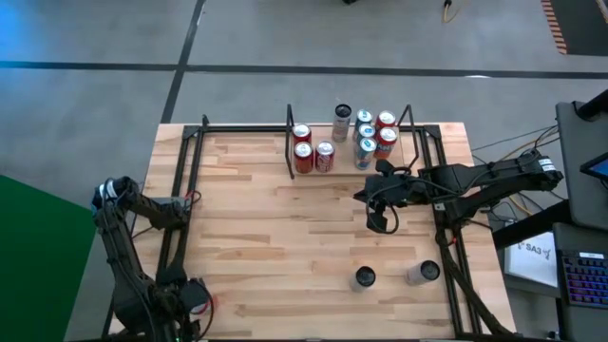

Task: Place canned beverage on shelf
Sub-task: Put the red soda can on the shelf

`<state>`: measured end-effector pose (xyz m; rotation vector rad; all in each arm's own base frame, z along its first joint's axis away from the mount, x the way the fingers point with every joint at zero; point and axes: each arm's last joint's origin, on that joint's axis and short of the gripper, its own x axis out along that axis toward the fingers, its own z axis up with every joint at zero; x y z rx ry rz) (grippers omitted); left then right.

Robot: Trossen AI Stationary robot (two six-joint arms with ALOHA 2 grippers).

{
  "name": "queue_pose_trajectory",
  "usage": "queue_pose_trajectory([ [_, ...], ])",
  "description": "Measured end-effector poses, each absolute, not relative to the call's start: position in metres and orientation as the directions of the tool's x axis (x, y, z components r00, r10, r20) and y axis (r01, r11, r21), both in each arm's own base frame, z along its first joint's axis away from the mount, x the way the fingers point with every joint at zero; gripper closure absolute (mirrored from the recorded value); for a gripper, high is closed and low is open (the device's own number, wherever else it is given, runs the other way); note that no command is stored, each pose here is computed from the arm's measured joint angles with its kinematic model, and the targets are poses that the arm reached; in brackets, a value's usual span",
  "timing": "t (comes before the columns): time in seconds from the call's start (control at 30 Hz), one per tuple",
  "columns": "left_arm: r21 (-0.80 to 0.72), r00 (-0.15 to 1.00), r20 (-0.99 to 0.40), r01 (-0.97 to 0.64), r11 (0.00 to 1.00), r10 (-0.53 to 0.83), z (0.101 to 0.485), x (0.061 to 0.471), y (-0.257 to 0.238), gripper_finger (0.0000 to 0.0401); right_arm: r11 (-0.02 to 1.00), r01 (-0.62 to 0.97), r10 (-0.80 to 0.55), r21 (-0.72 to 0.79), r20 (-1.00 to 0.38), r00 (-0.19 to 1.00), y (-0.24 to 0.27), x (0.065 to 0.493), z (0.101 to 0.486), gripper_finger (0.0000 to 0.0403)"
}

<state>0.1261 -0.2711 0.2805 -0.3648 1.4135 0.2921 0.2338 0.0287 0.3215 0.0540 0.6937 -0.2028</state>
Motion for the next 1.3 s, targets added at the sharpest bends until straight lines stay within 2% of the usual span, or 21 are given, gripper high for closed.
queue_pose_trajectory([
  [0.1, -0.058, 0.161, -0.987, -0.410, 0.910, 0.010, 0.277, 0.128, -0.273, 0.0011, 0.979, 0.205, -0.168, -0.016, -0.640, 0.750, 0.029, 0.234, 0.322, 0.0390],
  [0.27, -0.022, 0.114, -0.993, -0.389, 0.921, 0.025, 0.267, 0.129, -0.278, 0.0011, 0.978, 0.210, -0.168, -0.010, -0.640, 0.750, 0.029, 0.234, 0.321, 0.0390],
  [0.83, 0.111, 0.073, -0.986, -0.387, 0.915, 0.150, 0.237, 0.134, -0.290, 0.0013, 0.978, 0.210, -0.168, -0.010, -0.641, 0.749, 0.029, 0.234, 0.321, 0.0390],
  [0.97, 0.131, 0.064, -0.984, -0.393, 0.910, 0.169, 0.233, 0.136, -0.290, 0.0034, 0.978, 0.210, -0.168, -0.011, -0.642, 0.748, 0.029, 0.234, 0.320, 0.0390],
  [1.2, 0.133, 0.056, -0.984, -0.400, 0.907, 0.170, 0.233, 0.136, -0.289, 0.0115, 0.978, 0.208, -0.167, -0.015, -0.652, 0.740, 0.029, 0.233, 0.316, 0.0390],
  [1.3, 0.134, 0.056, -0.984, -0.399, 0.907, 0.170, 0.234, 0.136, -0.289, 0.0118, 0.978, 0.207, -0.166, -0.016, -0.659, 0.733, 0.030, 0.233, 0.312, 0.0390],
])
